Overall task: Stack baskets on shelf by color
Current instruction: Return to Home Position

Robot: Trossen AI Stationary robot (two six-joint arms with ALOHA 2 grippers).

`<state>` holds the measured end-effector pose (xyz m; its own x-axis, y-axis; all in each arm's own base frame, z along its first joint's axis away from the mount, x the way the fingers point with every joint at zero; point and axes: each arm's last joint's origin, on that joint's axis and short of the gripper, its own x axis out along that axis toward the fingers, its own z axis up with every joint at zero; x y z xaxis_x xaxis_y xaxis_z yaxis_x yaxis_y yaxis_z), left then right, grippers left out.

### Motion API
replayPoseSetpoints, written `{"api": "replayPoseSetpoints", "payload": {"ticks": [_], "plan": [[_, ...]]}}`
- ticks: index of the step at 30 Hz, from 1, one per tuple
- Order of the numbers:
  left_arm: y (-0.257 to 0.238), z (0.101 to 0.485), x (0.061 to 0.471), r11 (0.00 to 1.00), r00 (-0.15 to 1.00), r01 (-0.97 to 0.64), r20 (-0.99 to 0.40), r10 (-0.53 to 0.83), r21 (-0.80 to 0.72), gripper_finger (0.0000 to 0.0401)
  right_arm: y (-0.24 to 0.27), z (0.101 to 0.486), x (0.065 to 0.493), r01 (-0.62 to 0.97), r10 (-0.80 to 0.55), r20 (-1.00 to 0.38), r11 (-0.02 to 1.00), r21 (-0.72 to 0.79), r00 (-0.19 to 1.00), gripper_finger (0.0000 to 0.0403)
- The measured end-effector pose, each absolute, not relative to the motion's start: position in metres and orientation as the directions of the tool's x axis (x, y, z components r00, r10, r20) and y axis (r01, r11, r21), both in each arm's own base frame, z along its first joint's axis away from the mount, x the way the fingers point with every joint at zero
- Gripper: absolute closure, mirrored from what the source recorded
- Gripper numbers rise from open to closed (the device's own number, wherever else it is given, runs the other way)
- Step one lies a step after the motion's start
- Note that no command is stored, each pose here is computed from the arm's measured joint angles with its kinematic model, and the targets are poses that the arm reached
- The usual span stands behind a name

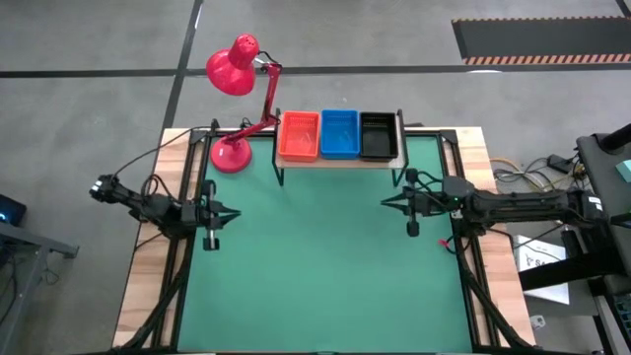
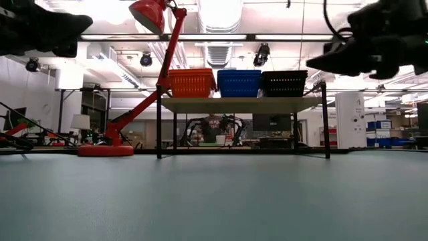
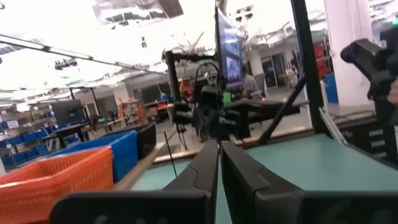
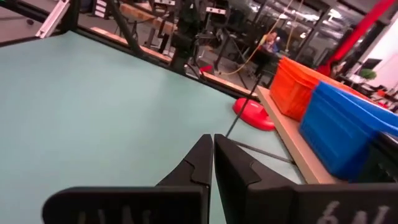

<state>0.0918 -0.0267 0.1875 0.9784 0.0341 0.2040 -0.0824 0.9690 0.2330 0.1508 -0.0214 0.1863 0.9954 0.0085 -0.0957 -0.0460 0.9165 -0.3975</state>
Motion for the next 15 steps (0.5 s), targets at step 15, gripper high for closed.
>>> {"api": "replayPoseSetpoints", "payload": {"ticks": [15], "plan": [[-0.028, 0.181, 0.095, 0.967, 0.989, -0.064, 0.145, 0.029, 0.248, 0.0397, -0.014, 0.184, 0.108, 0.062, 0.006, 0.145, 0.887, -0.458, 0.989, 0.0394]]}}
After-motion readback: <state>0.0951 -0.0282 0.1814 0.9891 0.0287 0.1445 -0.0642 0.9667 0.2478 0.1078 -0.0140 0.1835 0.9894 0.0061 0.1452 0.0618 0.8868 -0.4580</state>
